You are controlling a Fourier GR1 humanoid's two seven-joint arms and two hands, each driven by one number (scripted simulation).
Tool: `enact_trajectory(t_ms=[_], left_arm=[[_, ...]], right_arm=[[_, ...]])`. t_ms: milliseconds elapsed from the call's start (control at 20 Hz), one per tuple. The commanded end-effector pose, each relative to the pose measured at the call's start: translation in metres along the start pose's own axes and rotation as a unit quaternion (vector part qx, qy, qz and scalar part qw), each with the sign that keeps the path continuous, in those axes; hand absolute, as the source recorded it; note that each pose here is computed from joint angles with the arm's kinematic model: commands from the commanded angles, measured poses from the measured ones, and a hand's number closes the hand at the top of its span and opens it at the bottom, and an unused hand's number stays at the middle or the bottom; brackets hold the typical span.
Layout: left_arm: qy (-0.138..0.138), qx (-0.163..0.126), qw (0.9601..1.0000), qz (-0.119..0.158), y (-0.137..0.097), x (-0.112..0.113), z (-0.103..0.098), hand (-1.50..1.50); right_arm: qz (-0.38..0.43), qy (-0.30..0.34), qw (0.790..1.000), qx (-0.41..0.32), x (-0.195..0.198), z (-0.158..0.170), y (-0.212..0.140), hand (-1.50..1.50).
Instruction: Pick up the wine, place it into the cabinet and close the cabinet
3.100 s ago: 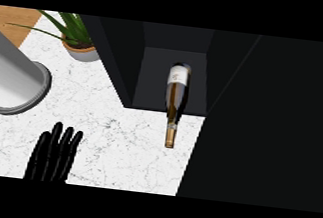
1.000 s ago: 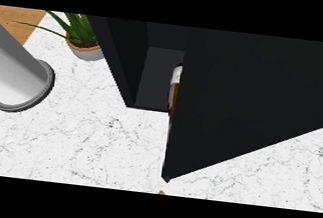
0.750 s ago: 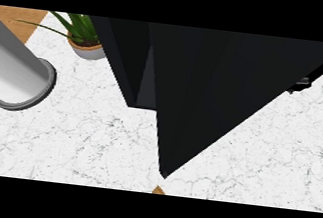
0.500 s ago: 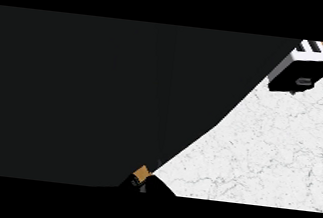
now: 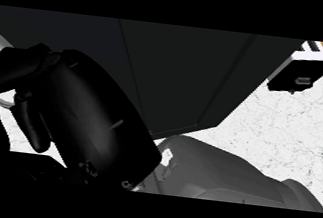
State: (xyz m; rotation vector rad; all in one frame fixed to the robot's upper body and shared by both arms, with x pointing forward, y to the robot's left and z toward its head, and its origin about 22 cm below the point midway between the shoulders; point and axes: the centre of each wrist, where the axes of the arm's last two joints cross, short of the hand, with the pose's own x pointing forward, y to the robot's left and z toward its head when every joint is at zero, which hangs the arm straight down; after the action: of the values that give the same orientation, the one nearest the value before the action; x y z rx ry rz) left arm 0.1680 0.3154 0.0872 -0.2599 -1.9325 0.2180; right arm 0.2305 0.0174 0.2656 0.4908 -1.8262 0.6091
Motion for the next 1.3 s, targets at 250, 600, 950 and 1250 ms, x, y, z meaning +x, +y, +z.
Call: enact_trajectory(t_ms=[250, 600, 950, 1250], left_arm=[[-0.009, 0.004, 0.9999, -0.007, -0.002, 0.01, -0.008, -1.5], [0.003, -0.005, 0.9999, -0.015, 0.001, 0.028, -0.002, -1.5], [-0.003, 0.002, 0.9999, -0.012, -0.003, 0.003, -0.004, -1.5], [-0.013, -0.005, 0.9998, -0.018, -0.007, -0.002, -0.015, -1.5]], right_arm=[[0.062, 0.008, 0.996, -0.062, -0.014, -0.071, -0.044, 1.5], [0.048, 0.031, 0.995, -0.079, -0.047, -0.088, -0.079, 1.5], [0.076, 0.034, 0.993, -0.086, -0.081, -0.086, -0.115, 1.5], [0.12, 0.029, 0.987, -0.104, -0.084, -0.082, -0.144, 1.5]])
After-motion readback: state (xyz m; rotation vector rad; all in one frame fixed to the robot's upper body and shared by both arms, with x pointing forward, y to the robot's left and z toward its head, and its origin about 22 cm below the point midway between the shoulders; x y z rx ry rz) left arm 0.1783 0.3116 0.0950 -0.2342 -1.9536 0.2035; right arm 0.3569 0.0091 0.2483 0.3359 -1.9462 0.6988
